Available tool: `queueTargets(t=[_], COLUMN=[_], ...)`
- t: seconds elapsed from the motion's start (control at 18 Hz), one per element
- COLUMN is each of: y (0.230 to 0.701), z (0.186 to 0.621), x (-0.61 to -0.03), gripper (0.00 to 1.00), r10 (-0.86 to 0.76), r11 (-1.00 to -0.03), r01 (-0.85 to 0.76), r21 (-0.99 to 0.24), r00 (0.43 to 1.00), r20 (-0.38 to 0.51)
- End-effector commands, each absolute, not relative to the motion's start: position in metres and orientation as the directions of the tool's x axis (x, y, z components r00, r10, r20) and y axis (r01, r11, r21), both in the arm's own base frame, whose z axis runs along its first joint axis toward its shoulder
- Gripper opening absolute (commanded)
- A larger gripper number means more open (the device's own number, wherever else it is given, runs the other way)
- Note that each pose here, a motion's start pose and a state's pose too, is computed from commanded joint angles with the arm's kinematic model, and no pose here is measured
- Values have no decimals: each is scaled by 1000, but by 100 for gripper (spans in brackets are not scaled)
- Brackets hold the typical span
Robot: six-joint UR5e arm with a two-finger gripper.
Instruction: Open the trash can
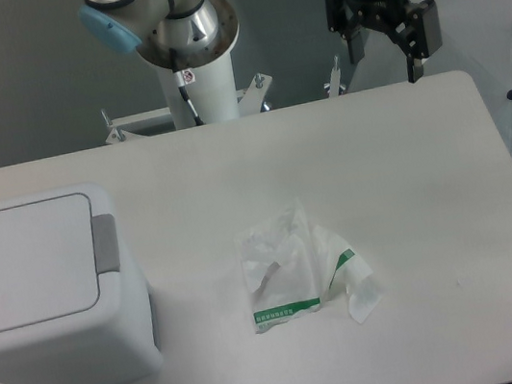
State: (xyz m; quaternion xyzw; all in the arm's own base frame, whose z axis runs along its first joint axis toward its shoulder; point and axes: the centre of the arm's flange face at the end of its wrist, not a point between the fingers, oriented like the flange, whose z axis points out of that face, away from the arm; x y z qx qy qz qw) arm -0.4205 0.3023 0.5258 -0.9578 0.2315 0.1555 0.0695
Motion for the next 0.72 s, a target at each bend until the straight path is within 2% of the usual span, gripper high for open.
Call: queueTargets(t=[0.28, 0.39, 0.56, 0.72], y=[311, 322, 339, 349], z=[529, 526, 531, 538], x=[-416, -415, -411, -413], gripper=[100, 100, 100, 100], r10=[-429, -387, -307, -147], r11=[-878, -896, -903, -913], r01=[-474, -435, -379, -234], r21=[-65, -91, -201, -334], r00=[840, 863, 898, 953], r20=[-334, -325, -315, -266])
